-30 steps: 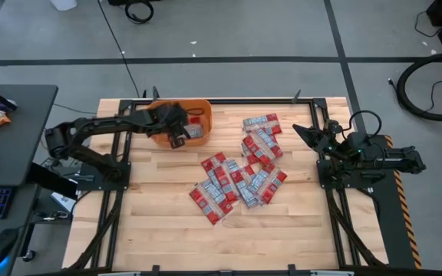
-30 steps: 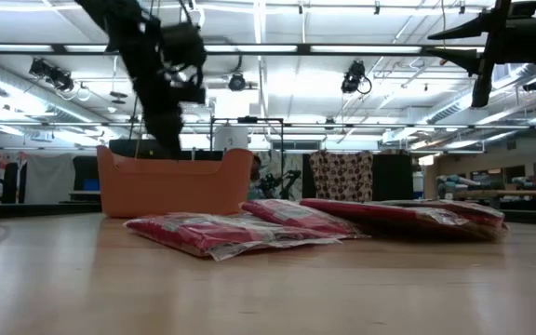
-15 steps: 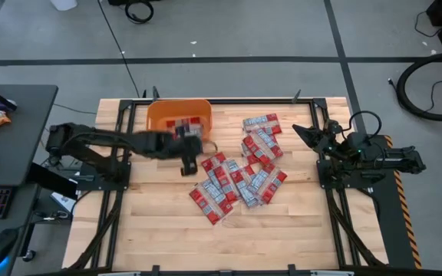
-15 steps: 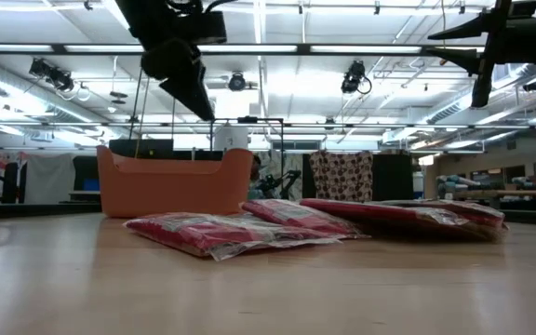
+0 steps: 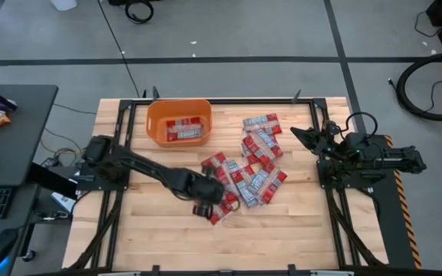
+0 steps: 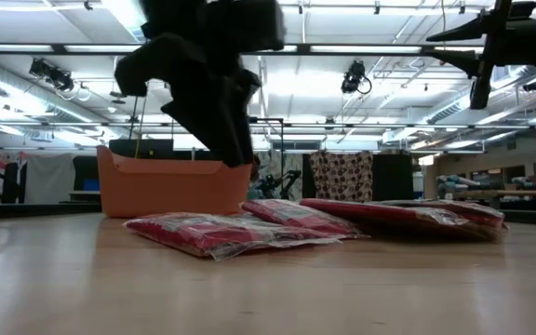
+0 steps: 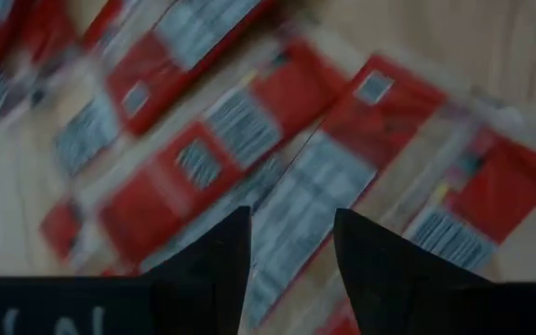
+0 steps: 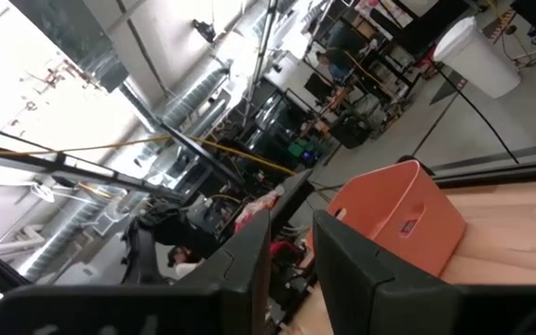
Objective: Sort popcorn bags into baskets
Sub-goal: Put the red popcorn bag into the orange container
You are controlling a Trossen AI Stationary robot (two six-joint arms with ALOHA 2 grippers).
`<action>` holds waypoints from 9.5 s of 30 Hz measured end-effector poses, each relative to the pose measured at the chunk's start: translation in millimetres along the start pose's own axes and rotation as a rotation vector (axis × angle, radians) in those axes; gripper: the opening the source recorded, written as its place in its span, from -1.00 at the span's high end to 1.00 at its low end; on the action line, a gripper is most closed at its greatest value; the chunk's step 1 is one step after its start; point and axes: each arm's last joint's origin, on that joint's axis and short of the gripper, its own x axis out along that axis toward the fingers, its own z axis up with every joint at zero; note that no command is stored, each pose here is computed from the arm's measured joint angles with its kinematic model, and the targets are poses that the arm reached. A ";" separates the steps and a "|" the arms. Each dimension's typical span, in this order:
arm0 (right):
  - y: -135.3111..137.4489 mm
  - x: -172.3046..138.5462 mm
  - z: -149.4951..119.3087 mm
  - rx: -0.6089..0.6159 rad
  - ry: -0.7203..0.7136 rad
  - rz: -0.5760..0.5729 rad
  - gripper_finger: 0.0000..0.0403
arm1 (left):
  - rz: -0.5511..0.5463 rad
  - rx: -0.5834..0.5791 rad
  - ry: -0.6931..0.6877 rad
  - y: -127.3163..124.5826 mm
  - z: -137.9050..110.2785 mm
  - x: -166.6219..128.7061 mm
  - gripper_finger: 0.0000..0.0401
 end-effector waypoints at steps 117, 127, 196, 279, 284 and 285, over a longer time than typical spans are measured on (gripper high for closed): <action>-0.9 0.4 1.5 0.028 -0.050 -0.042 0.56 | 0.320 -0.440 0.244 190.3 -190.7 -10.8 0.53; -0.9 0.4 1.4 0.027 -0.047 -0.040 0.56 | 0.223 -0.254 -0.030 189.0 -120.6 -59.6 0.42; 0.0 0.5 -0.6 0.028 0.007 0.002 0.56 | 0.123 0.050 -0.039 74.3 -15.0 -46.2 0.99; 0.5 14.0 -11.9 0.083 0.114 0.023 0.56 | -0.227 0.276 -0.023 -17.1 -28.7 -17.6 0.33; 1.0 13.9 -11.6 0.085 0.113 0.031 0.56 | -0.241 0.365 -0.046 -49.9 -31.1 -26.7 0.32; 1.0 13.9 -11.7 0.084 0.114 0.030 0.56 | -0.228 0.376 -0.049 -54.4 -33.0 -26.4 0.31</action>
